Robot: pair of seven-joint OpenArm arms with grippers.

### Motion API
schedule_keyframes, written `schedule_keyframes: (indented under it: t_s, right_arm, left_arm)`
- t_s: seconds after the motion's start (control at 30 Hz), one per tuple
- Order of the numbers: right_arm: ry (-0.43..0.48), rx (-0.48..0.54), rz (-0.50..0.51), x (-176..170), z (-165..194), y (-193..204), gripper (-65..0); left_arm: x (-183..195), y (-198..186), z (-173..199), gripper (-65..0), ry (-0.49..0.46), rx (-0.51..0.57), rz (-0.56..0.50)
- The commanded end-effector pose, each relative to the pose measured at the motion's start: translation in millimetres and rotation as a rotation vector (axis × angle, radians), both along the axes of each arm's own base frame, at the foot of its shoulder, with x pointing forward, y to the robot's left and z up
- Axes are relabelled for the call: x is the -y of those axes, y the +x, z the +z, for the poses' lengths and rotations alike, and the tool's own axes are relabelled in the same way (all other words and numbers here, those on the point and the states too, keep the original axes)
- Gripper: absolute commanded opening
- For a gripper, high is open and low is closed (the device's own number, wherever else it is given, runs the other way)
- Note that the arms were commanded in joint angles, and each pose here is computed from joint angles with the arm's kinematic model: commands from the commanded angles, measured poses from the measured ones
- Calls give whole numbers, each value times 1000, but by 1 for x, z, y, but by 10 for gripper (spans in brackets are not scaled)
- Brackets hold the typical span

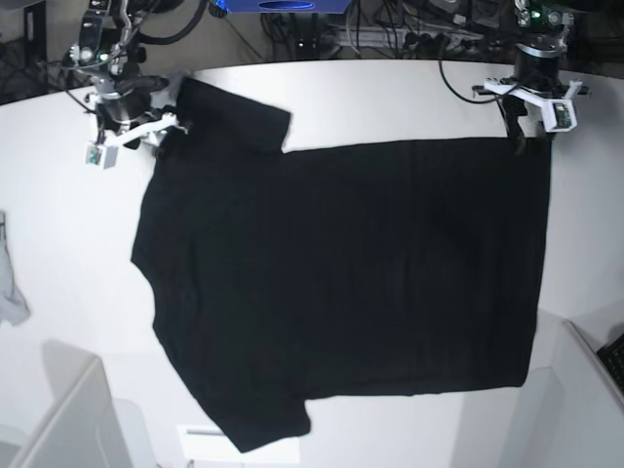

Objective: Fold the T-shirt properly
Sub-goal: 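Lower both grippers onto the shirt's shoulder corners and grasp them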

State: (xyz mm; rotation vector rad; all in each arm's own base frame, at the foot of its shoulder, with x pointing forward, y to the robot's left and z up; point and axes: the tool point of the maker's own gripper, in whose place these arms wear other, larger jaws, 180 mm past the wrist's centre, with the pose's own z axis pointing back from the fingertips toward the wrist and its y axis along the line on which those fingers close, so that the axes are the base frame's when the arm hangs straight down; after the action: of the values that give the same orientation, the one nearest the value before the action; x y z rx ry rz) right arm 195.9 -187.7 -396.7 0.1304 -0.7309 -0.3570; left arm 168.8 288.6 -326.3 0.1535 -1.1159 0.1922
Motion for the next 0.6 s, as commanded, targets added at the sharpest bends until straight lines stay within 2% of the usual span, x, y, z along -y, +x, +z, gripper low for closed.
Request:
schedule_keyframes:
  t_s: [0.0, 0.03, 0.1, 0.3, 0.57]
  right_arm:
    - [10, 16, 2, -1, 2, 4, -324]
    - [9, 4, 3, 0, -2, 3, -324]
    - [18, -30, -3, 1, -14, -2, -324]
    - [36, -83, -11, -1, -33, -10, -323]
    - [80, -137, 89, -40, -46, -25, -323]
  left_arm:
    - [-9, 0, 8, -197, -3, 25, 20]
    - [-16, -1, 9, -133, -34, 37, 49]
    - [-24, -2, 11, -69, -72, 54, 85]
    - [-31, 1, 7, -64, -79, 49, 90]
    - [-46, -1, -15, -64, -93, 20, 147]
